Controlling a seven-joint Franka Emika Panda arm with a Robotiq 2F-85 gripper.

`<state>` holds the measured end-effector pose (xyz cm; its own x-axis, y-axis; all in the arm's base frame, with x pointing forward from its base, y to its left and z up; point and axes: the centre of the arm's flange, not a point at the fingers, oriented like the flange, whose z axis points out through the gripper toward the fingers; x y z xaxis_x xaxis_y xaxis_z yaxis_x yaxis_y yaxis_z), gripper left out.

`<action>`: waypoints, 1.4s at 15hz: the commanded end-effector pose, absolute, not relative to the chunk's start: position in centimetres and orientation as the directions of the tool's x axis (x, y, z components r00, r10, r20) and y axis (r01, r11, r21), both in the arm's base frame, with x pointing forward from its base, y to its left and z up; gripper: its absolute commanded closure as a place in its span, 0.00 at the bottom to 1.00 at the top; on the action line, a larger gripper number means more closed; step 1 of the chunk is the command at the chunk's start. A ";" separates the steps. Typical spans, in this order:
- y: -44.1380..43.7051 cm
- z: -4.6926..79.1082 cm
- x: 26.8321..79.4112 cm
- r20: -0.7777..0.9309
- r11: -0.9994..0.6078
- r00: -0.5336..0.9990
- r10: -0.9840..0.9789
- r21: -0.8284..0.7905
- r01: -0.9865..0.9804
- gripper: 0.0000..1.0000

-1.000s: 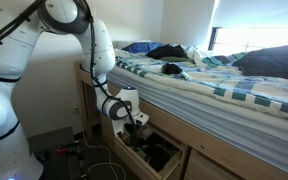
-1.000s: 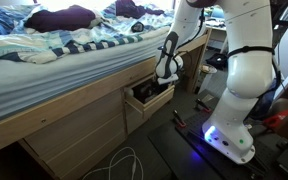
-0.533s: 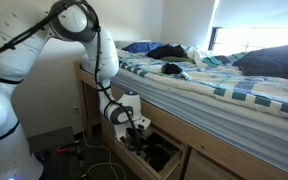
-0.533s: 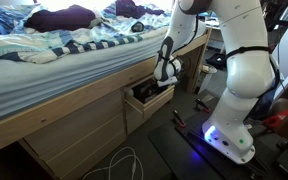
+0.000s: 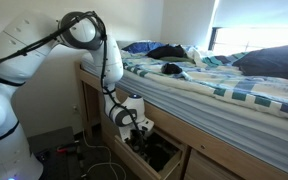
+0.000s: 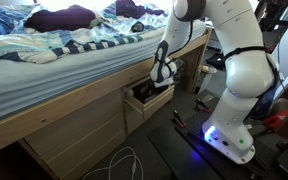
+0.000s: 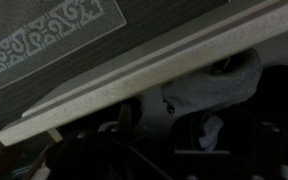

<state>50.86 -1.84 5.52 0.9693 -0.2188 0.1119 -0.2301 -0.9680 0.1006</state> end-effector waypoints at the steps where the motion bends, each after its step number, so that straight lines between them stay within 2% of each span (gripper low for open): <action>1: -1.8 4.7 52.2 0.123 -0.971 0.970 -0.210 0.090 -0.222 0.00; 21: -0.6 2.1 54.6 0.134 -0.969 0.960 -0.246 0.002 -0.249 0.00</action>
<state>53.93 -0.40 2.58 0.9575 -0.2547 0.1354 -0.2613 -0.9647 0.0331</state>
